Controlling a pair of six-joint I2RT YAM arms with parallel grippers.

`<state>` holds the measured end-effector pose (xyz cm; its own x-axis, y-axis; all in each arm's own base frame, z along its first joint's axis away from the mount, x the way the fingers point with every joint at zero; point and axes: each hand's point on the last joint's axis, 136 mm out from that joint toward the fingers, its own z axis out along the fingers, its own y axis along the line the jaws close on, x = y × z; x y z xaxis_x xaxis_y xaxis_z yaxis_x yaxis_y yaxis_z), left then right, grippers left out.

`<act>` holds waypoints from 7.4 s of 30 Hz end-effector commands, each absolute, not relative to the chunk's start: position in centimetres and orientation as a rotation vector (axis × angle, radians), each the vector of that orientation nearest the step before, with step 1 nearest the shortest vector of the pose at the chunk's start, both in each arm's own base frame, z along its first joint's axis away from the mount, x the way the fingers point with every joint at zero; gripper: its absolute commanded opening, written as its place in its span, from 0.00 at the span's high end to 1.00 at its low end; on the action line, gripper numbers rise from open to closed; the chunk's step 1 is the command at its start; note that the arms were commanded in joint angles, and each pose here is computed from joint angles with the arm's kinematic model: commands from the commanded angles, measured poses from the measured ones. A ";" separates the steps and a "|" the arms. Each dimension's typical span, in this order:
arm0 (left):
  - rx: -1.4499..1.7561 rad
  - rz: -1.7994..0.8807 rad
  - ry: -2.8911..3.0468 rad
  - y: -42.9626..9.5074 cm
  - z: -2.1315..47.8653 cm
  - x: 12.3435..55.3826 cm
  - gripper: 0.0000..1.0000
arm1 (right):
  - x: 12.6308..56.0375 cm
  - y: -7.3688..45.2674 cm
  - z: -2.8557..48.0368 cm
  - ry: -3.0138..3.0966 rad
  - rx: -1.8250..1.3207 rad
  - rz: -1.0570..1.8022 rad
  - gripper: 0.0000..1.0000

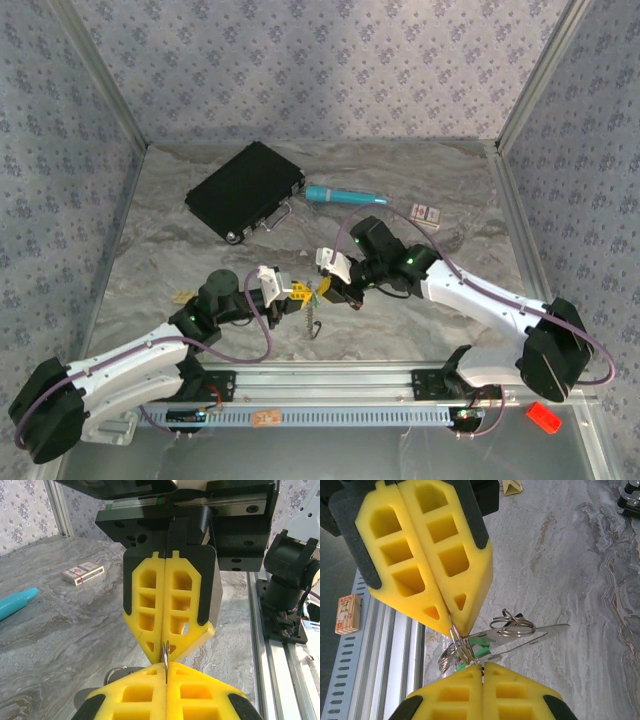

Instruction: Put the keys on the keyring

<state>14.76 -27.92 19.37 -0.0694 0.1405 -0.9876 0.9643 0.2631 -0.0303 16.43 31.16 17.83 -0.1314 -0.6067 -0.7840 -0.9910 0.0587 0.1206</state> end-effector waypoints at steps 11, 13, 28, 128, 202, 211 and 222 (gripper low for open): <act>1.096 -1.011 1.374 -28.2 21.3 14.2 1.00 | 15.4 31.6 20.1 1.701 -1.610 0.967 0.82; 1.095 -1.010 1.375 -28.2 21.3 14.2 1.00 | 15.5 31.8 20.3 1.692 -1.608 0.971 0.82; 1.092 -1.008 1.379 -28.3 21.2 14.3 1.00 | 15.7 32.7 21.0 1.656 -1.587 1.005 0.94; 1.105 -1.022 1.348 -28.7 21.9 14.2 1.00 | 15.7 31.4 21.5 1.682 -1.576 0.936 0.67; 1.133 -1.031 1.325 -28.9 22.4 13.9 1.00 | 15.4 31.7 21.5 1.649 -1.600 0.997 0.91; 1.105 -0.975 1.405 -28.5 21.6 14.9 0.79 | 15.7 31.3 21.3 1.680 -1.649 0.926 1.00; 1.171 -0.963 1.460 -28.6 20.5 14.6 0.82 | 15.4 30.8 20.1 1.717 -1.844 0.727 1.00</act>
